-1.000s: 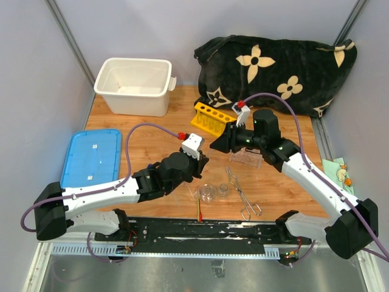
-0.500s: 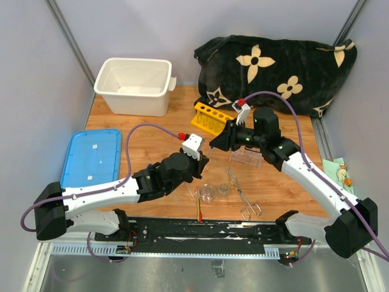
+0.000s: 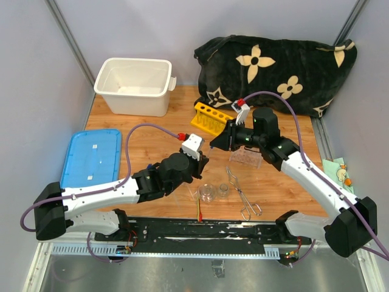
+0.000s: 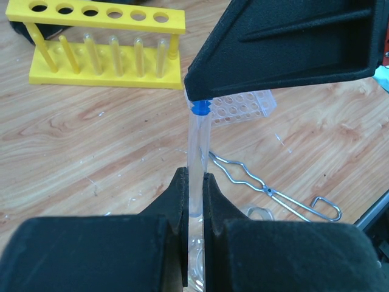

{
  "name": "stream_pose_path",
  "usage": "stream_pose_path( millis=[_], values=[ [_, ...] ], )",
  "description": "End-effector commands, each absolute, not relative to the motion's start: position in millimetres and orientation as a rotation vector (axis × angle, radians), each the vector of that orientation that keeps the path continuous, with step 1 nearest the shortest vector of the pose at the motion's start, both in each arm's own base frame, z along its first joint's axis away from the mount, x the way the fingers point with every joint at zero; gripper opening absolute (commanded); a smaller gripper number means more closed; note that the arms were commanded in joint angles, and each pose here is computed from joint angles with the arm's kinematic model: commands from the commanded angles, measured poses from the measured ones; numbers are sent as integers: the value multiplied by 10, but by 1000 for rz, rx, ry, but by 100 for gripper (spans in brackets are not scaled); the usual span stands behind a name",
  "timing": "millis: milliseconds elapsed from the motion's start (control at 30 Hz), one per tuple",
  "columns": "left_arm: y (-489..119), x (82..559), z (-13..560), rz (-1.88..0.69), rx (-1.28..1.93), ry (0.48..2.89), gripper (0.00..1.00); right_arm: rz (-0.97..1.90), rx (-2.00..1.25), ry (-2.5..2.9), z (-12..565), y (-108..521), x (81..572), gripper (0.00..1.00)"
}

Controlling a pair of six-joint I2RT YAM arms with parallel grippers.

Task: Organize the chemistry lab equipment
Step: Insert the test tube into the slot of the test tube rack.

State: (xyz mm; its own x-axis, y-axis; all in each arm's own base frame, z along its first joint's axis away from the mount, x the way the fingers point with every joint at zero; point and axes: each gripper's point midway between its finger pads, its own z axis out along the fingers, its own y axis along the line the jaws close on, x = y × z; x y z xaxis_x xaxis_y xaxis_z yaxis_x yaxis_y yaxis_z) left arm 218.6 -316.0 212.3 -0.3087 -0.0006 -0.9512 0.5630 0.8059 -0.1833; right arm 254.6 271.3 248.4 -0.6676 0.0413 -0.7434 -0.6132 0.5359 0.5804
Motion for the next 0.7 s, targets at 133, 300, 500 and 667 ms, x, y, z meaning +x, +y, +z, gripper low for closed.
stream_pose_path(
  millis=[133, 300, 500, 667],
  values=[
    [-3166, 2212, 2263, -605, 396, 1765, 0, 1203, -499, 2016, 2578, 2799, 2494, 9],
    [-3160, 2229, 2240, -586, 397, 1770, 1, 1190, -508, 2022, 2580, 2778, 2472, 1],
    [-3167, 2258, 2203, -563, 391, 1785, 13, 1117, -504, 2051, 2518, 2706, 2505, 1],
    [-3179, 2268, 2185, -555, 394, 1791, 14, 1093, -506, 2058, 2523, 2686, 2526, 1]
  ],
)
